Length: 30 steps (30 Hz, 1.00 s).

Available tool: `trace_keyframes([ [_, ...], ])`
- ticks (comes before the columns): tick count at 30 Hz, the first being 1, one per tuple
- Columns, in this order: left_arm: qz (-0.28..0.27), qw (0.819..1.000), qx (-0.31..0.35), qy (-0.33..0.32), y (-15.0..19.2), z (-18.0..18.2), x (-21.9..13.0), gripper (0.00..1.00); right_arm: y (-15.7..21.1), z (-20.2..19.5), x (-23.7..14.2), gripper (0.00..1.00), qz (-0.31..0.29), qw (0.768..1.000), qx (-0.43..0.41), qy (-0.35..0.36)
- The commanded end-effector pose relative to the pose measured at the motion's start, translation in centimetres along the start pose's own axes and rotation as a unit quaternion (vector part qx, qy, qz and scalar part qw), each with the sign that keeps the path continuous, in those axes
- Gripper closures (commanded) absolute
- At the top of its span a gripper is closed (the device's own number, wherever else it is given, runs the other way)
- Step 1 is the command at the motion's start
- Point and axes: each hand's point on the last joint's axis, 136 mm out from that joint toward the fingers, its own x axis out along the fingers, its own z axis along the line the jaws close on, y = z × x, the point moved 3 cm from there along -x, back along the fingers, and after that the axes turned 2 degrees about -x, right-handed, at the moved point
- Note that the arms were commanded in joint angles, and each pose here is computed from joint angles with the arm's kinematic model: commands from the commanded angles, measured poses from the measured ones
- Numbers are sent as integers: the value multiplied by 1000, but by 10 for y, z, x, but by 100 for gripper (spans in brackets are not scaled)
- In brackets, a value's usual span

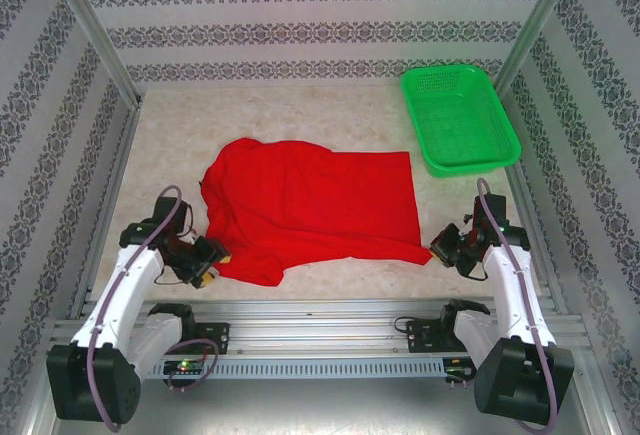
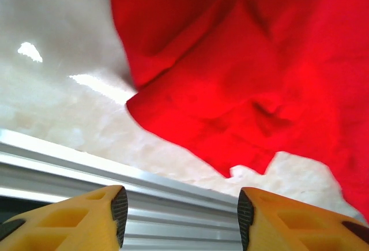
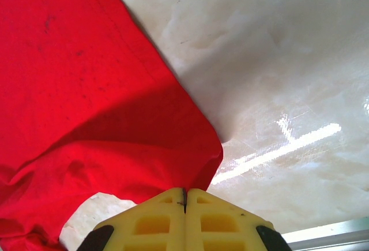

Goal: Fold and stack the t-shirts

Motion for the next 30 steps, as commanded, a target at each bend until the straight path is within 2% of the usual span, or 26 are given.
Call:
trace_keyframes([
  [1,5,998,-6,-57,3,18,18,47,3,-1,0,100,6,1000,4,9],
  [7,-36,997,-15,-72,-13,16,30,53,4,0,-1,100,5,1000,2,5],
  [14,-104,994,-44,-13,-35,-2,33,58,5,2,-2,100,5,1000,-2,-3],
  [23,-55,996,-69,-32,-17,18,51,61,5,2,-2,100,7,1000,-5,-4],
  [27,-58,995,-69,-37,-15,23,50,65,5,3,-1,100,9,1000,-4,-4],
  [30,-66,995,-72,-18,-17,19,51,70,4,3,-2,100,9,1000,-3,-4],
])
